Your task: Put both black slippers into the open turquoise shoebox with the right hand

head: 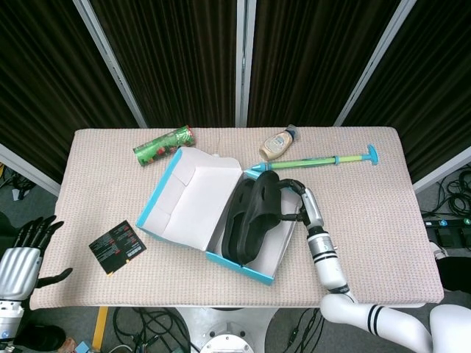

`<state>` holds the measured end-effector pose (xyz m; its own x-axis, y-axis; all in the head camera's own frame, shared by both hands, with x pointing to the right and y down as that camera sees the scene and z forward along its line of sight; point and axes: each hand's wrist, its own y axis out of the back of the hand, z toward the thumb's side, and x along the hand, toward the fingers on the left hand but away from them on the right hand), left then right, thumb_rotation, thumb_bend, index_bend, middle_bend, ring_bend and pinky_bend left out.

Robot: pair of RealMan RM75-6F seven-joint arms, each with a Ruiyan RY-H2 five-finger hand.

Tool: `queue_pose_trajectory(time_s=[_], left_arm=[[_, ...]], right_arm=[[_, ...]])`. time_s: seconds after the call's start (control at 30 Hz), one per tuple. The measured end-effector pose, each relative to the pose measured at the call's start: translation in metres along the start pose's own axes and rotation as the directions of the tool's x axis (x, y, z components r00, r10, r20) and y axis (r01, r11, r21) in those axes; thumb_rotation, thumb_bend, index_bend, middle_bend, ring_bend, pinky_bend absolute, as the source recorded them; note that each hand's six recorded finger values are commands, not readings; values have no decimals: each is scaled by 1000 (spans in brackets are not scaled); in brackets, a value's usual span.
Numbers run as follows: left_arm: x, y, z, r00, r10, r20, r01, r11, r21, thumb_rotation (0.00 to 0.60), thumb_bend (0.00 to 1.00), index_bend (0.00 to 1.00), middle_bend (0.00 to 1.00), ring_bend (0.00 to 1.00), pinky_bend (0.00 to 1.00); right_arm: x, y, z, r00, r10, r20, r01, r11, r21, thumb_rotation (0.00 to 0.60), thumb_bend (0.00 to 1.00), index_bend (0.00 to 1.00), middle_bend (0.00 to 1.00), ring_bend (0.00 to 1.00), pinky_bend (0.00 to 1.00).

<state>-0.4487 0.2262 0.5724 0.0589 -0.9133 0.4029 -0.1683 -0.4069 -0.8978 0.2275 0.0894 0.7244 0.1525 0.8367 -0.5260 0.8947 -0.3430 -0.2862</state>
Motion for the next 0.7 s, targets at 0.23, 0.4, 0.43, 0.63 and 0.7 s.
queue_pose_trajectory(time_s=[0.23,0.4,0.43,0.63,0.7], left_arm=[[-1,0,0,1000,-1,-2,1,1000,0,600,56,142,64,23,89],[-3,-1,-1,1000,-3,-7,3,1000,0,600,56,142,64,23,89],[-2,-1,-1,1000,-4,-7,4,1000,0,600,56,142,64,23,89],[-2,-1,0,1000,-2,-1,2,1000,1,600,56,142,64,23,89],[-2,-1,0,1000,-3,-2,3,1000,0,600,56,142,64,23,89]], right_arm=[[-17,10,5,999,17,-33,-15,999,50,600,69,258,333,62,0],[-10,4,12,994,93,-63,-90,994,57,600,69,240,331,61,0],[-8,3,11,993,103,-63,-99,993,57,600,69,237,330,60,0],[4,9,3,993,112,-48,-109,992,71,600,49,163,285,18,0],[6,10,2,992,120,-49,-115,989,89,600,17,79,219,2,0]])
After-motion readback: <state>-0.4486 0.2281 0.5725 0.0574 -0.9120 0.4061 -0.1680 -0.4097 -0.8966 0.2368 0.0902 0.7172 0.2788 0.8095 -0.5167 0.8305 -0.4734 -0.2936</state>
